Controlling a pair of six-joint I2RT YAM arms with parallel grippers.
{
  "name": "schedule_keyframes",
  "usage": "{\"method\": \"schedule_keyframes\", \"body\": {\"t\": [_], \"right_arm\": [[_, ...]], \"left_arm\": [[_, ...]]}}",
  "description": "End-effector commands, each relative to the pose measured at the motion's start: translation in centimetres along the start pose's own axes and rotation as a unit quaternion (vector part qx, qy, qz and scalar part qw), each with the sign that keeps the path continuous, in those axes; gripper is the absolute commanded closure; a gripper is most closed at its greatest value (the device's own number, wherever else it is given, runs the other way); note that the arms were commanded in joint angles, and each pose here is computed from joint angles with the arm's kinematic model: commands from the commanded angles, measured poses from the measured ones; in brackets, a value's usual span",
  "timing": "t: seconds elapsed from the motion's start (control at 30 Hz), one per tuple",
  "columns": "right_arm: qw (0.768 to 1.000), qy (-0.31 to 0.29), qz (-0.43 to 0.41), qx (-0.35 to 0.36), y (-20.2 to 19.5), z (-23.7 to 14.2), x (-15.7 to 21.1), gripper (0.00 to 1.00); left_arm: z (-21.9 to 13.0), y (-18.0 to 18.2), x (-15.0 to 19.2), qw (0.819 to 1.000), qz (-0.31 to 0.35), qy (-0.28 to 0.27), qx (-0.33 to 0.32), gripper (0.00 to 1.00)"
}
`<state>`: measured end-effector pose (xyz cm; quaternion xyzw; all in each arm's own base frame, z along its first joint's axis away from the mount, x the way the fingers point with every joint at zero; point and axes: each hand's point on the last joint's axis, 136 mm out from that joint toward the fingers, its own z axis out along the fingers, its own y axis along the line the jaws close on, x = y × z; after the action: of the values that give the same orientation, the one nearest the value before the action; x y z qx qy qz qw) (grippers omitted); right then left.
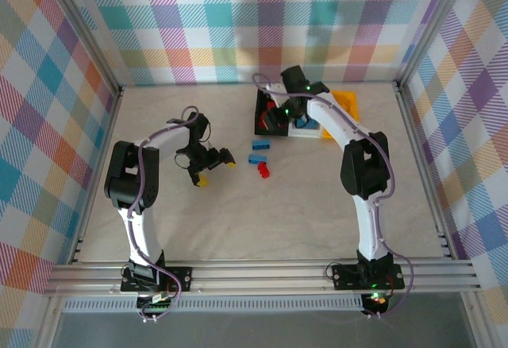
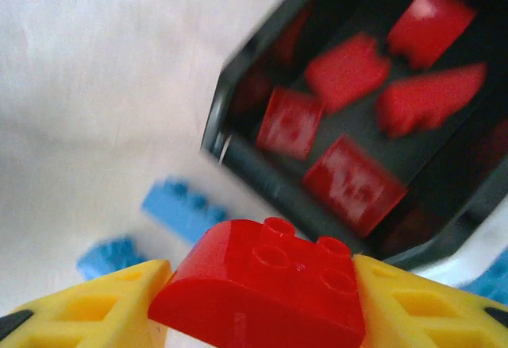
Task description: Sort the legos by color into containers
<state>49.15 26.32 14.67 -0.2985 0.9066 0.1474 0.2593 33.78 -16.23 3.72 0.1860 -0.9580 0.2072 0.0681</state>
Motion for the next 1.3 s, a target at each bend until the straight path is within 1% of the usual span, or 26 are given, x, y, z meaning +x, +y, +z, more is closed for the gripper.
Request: {"method": "schedule_keyframes", "body": {"t": [0.0,0.1,0.23,0.37,0.47,0.57,0.7,0.73,0.83,0.87,0.93,1.0,1.07,1.27], "right_arm": [[1.0,0.02,0.013,0.01,-2.5,2.8,0.4,0.45],[1.0,0.004,0.015,0.022,-3.9,4.2,-1.0,0.42],[0.999,-0.017,0.012,0.037,-5.1,5.3,-2.2,0.32],[0.998,-0.052,-0.003,0.04,-5.0,4.0,-4.1,0.3],[0.998,-0.055,-0.011,0.038,-4.4,2.4,-4.2,0.3],[0.999,-0.033,-0.008,0.017,-2.4,1.0,-2.2,0.3],[0.999,0.004,-0.027,-0.02,3.0,-1.3,2.2,0.29],[0.999,0.021,-0.032,-0.034,4.6,-1.6,4.1,0.28],[0.995,0.069,-0.03,-0.072,8.7,-1.8,8.9,0.26],[0.992,0.08,-0.031,-0.088,10.1,-1.7,10.1,0.26],[0.989,0.099,-0.039,-0.099,11.9,-1.1,12.1,0.26],[0.986,0.113,-0.055,-0.106,13.2,-0.4,13.2,0.26],[0.985,0.118,-0.068,-0.102,13.8,0.3,13.5,0.26],[0.986,0.137,-0.06,-0.068,12.9,2.2,14.2,0.27]], "left_arm": [[-0.9,-0.1,0.8,1.0,0.01,0.006,-0.007,0.0],[-1.1,0.1,1.2,1.0,0.01,0.008,-0.01,0.0],[-1.5,0.2,1.3,1.0,0.01,0.009,-0.013,0.0],[-1.5,0.0,1.1,1.0,0.012,0.012,-0.013,0.0],[-1.3,-0.3,0.8,1.0,0.012,0.014,-0.01,0.0],[-1.2,-0.7,0.3,1.0,0.015,0.011,-0.005,0.0],[-1.2,-0.9,-0.1,1.0,0.015,0.004,-0.002,0.0],[-1.0,-0.9,-0.2,1.0,0.013,0.003,-0.001,0.0],[-0.6,-0.9,-0.2,1.0,0.006,0.003,0.004,0.0],[-0.4,-0.8,-0.2,1.0,0.004,0.003,0.005,0.0],[-0.2,-0.8,-0.1,1.0,0.0,0.006,0.008,0.0],[0.0,-0.6,0.0,1.0,-0.002,0.006,0.008,0.0],[-0.1,-0.5,0.1,1.0,-0.002,0.005,0.006,0.0],[-0.5,-0.1,0.6,1.0,-0.002,0.001,0.004,0.0]]}}
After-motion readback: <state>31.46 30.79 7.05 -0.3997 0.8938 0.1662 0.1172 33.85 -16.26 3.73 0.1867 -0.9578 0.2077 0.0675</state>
